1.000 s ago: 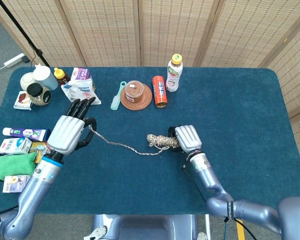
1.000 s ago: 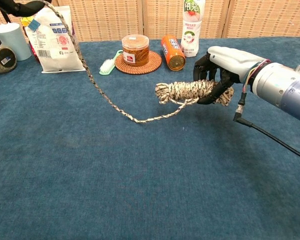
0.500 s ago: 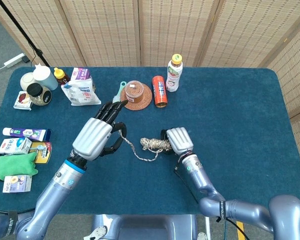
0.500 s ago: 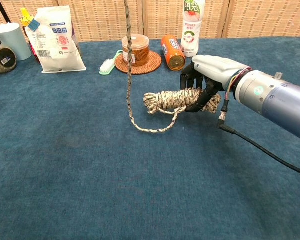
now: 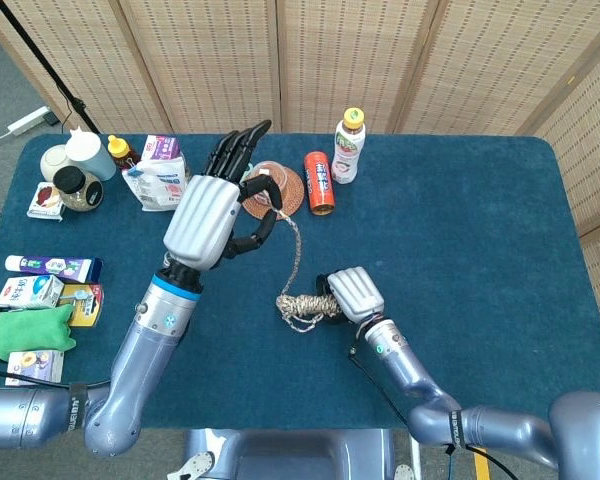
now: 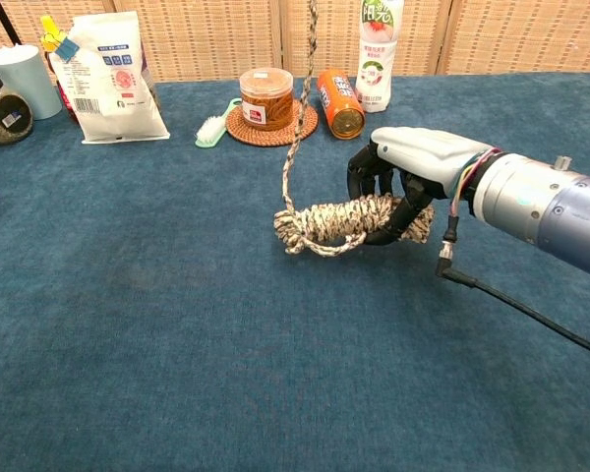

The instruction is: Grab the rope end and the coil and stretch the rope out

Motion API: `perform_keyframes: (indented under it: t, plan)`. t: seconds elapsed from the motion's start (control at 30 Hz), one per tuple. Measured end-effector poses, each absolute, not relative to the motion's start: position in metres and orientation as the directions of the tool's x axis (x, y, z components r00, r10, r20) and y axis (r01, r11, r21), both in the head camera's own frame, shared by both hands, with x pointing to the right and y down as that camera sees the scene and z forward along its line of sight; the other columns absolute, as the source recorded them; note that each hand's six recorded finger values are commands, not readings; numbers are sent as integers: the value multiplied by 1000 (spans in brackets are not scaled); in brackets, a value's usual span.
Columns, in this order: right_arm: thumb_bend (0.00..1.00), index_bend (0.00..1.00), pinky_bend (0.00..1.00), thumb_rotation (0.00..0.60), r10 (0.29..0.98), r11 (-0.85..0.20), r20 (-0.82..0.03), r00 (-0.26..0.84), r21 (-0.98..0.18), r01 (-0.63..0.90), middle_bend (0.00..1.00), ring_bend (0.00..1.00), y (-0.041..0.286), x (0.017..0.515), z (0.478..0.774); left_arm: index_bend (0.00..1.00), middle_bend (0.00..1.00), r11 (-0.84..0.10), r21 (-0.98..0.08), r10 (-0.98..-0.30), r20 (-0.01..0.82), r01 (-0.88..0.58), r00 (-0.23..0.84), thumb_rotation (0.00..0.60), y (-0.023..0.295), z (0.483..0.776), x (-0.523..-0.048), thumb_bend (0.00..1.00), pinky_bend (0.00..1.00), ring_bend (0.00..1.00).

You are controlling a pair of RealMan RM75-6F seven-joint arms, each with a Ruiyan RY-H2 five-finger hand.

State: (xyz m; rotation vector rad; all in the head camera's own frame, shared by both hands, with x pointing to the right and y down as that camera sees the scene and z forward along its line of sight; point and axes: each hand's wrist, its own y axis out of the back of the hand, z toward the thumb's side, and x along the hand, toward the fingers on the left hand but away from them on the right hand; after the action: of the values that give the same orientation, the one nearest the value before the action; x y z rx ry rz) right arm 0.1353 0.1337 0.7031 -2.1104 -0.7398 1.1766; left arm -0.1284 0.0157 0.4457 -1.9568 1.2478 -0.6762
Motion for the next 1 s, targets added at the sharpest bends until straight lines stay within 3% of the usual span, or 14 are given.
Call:
perform_keyframes:
  t: [0.33, 1.0]
  plan:
    - [724, 743, 645, 600, 644, -715, -534, 548, -674, 183, 596, 533, 148, 137, 687, 599, 0, -169, -847, -962, 30, -504, 272, 600, -25, 478, -131, 430, 0, 0]
    - [729, 751, 645, 600, 474, -842, -484, 736, -493, 218, 598, 534, 163, 153, 653, 602, 0, -114, -924, -981, 45, -364, 191, 600, -58, 549, -143, 429, 0, 0]
